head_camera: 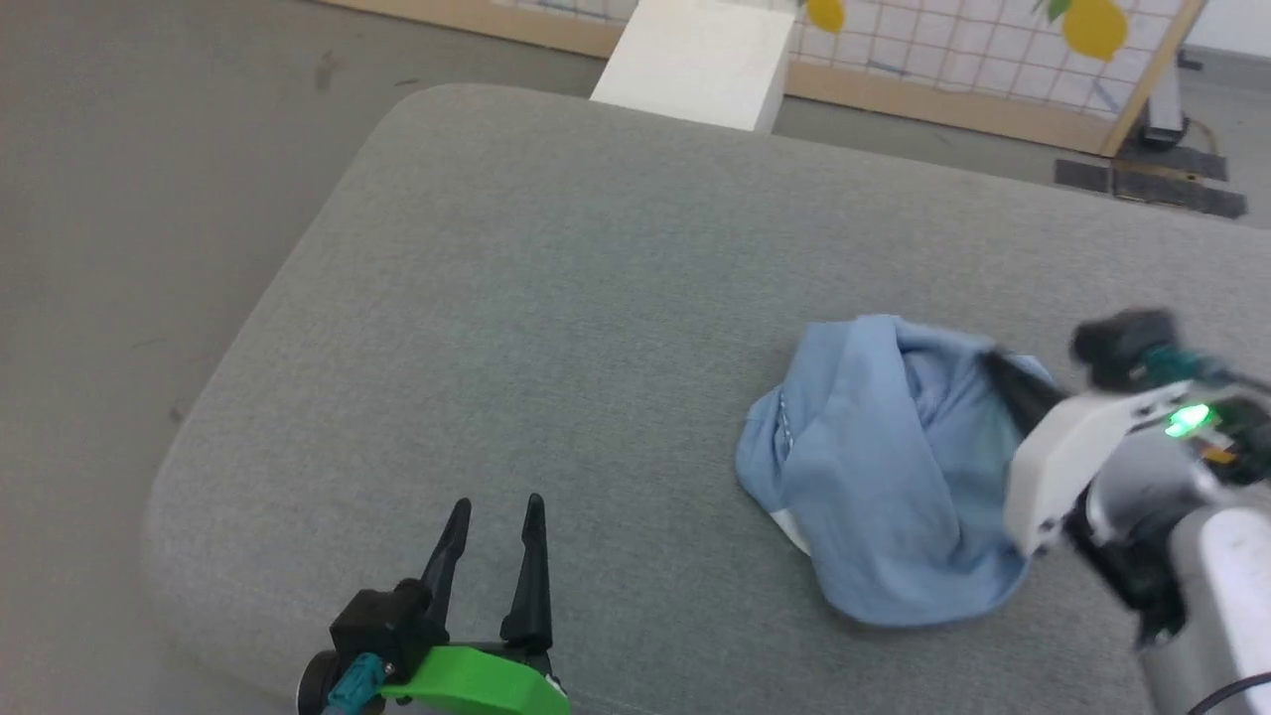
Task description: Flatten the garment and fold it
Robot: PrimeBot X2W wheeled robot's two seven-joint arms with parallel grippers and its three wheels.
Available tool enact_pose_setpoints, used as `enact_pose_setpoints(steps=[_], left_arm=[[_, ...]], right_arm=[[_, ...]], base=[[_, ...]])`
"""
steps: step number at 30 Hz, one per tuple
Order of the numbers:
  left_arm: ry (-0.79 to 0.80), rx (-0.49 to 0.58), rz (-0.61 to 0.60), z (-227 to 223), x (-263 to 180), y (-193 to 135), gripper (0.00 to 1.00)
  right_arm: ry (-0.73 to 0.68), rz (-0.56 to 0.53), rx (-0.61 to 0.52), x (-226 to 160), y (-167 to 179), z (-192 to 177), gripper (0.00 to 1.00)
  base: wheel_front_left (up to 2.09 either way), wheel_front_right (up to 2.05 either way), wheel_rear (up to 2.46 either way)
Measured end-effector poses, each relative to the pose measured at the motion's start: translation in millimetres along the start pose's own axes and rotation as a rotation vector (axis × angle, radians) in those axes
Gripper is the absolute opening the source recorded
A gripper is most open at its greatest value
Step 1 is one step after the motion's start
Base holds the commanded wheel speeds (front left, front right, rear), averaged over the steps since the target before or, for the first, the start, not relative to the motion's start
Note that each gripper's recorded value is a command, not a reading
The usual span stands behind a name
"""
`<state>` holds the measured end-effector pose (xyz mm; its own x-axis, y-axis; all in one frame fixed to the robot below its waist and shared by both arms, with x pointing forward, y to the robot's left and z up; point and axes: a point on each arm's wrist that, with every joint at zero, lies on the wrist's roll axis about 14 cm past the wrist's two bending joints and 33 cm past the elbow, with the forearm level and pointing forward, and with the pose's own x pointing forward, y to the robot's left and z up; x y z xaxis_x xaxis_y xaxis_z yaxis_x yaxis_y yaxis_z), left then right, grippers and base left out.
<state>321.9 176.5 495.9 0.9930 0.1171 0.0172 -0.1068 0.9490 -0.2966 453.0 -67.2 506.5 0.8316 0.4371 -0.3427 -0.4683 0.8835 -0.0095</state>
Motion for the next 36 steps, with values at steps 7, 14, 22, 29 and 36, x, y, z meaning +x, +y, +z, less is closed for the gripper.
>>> enact_pose_setpoints(steps=[7,14,22,29,36], left_arm=[[0.001,-0.007,-0.057,-1,8,-16,1.00],[0.041,-0.006,-0.077,-14,13,-23,1.00],[0.084,0.003,-0.095,-28,17,-28,1.00],[0.086,0.001,-0.112,-29,19,-33,1.00],[0.086,-0.012,-0.110,-28,21,-34,1.00]], right_arm=[[-0.145,-0.353,0.050,-59,-118,33,0.00],[0.085,-0.653,0.167,-138,-179,-84,0.00],[0.150,-0.693,0.204,-148,-168,-135,1.00],[-0.088,-0.583,0.137,-111,-153,-54,1.00],[0.094,-0.491,0.147,-83,-146,-51,1.00]], base=[[0.00,0.00,0.00],[0.00,0.00,0.00],[0.00,0.00,0.00],[0.00,0.00,0.00],[0.00,0.00,0.00]])
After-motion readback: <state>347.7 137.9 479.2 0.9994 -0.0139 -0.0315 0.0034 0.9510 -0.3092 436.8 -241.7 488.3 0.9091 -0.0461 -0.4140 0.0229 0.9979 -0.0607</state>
